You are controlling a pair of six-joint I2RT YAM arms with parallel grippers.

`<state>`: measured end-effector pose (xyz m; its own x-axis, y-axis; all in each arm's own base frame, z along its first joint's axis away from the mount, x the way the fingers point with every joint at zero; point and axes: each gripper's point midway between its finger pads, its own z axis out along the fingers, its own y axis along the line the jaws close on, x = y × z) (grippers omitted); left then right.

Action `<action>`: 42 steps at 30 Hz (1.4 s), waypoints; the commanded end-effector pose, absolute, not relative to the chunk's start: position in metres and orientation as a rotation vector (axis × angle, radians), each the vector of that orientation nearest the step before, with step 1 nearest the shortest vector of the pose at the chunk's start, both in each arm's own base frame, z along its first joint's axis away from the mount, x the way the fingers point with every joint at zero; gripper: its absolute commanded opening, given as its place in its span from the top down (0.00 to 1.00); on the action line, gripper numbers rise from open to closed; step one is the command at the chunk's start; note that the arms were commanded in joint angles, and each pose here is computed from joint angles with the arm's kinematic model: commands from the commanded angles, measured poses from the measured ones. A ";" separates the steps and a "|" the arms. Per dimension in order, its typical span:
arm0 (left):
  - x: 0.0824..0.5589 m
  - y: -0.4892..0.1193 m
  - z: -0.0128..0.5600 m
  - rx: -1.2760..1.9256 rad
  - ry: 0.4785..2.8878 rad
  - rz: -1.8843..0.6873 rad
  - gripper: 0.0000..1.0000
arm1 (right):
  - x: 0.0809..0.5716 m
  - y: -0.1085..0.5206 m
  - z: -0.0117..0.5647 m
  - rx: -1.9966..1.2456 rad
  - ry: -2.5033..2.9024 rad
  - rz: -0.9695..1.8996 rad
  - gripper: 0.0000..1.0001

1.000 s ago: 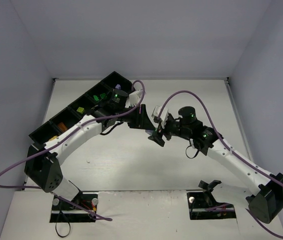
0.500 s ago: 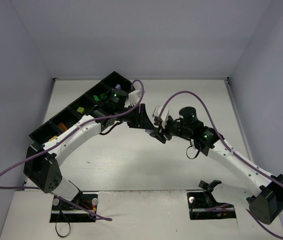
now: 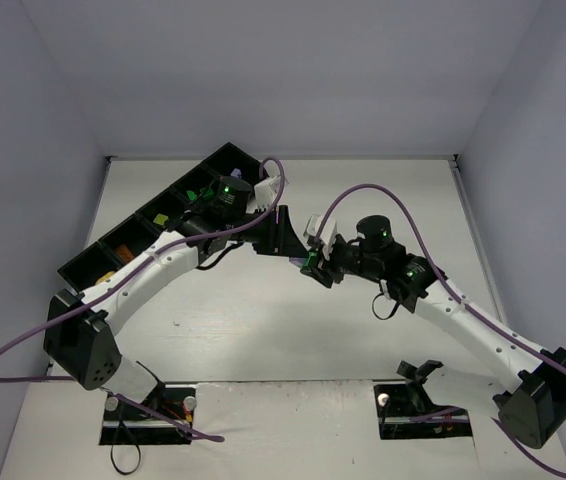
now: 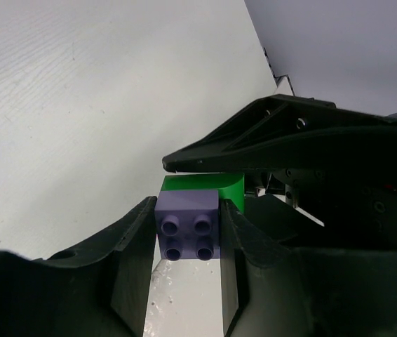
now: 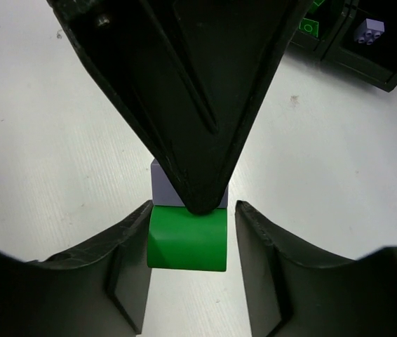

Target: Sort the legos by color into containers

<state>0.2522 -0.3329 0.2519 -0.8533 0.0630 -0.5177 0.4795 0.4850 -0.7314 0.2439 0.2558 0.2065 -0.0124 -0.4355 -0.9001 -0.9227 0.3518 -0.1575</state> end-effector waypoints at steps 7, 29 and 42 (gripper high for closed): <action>0.251 -0.334 0.295 0.493 2.172 -1.396 0.94 | 0.250 0.262 0.236 -1.202 1.515 0.603 0.53; 0.275 -0.310 0.298 0.452 2.216 -1.359 0.94 | 0.248 0.240 0.198 -1.163 1.640 0.534 1.00; 0.422 -0.221 0.293 0.318 2.135 -0.643 0.94 | 0.248 0.232 0.197 -1.071 1.701 0.534 1.00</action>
<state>0.3719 -0.2481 0.2740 -0.7640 -0.0503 -0.6432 0.4270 0.7079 -0.5626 0.2370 0.2285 0.1596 -0.1541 -0.4767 -0.8655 -0.8754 0.4721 -0.1042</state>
